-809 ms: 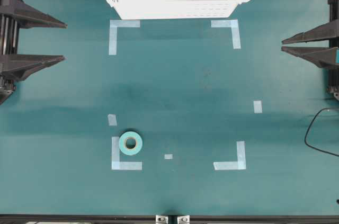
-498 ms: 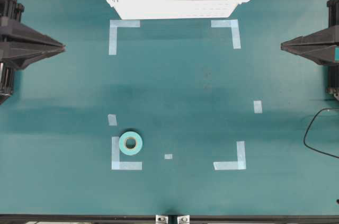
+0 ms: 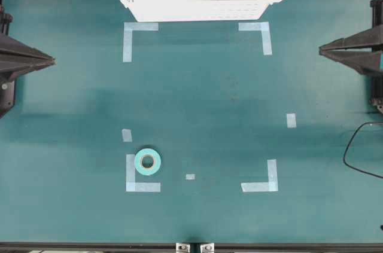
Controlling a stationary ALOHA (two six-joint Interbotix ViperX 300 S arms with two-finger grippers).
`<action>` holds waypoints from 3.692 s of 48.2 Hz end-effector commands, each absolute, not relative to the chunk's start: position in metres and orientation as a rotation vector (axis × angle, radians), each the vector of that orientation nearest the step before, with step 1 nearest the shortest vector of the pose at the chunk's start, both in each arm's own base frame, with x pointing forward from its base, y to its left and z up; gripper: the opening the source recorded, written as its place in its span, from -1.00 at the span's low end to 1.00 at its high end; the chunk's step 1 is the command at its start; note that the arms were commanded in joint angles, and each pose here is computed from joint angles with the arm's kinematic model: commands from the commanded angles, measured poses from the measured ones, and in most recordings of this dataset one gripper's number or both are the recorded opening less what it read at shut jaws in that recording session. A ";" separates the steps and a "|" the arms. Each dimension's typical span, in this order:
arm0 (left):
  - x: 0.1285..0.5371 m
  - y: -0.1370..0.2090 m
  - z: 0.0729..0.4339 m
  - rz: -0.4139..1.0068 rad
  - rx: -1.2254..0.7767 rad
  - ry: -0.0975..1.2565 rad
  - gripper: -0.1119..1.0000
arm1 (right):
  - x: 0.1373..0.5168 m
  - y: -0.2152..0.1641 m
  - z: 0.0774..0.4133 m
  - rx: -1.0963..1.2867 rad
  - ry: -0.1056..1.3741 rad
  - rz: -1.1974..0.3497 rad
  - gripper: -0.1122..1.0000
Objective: Put the tape into the white basket.
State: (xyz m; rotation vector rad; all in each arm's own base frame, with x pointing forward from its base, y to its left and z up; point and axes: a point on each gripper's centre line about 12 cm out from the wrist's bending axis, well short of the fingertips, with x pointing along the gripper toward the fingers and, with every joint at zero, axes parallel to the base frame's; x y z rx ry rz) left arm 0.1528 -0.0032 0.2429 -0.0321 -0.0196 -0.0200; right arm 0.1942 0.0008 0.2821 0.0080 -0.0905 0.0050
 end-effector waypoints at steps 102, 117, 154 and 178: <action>0.128 -0.004 0.167 -0.025 -0.031 0.189 -0.99 | 0.336 0.018 0.273 0.105 0.305 0.038 0.93; 0.128 -0.004 0.166 -0.024 -0.033 0.189 -0.99 | 0.360 0.024 0.256 0.103 0.398 0.044 0.93; 0.128 -0.004 0.167 -0.024 -0.034 0.188 -0.99 | 0.401 0.033 0.206 0.096 0.531 0.048 0.93; 0.128 -0.004 0.166 -0.024 -0.033 0.189 -0.99 | 0.418 0.039 0.183 0.089 0.598 0.054 0.93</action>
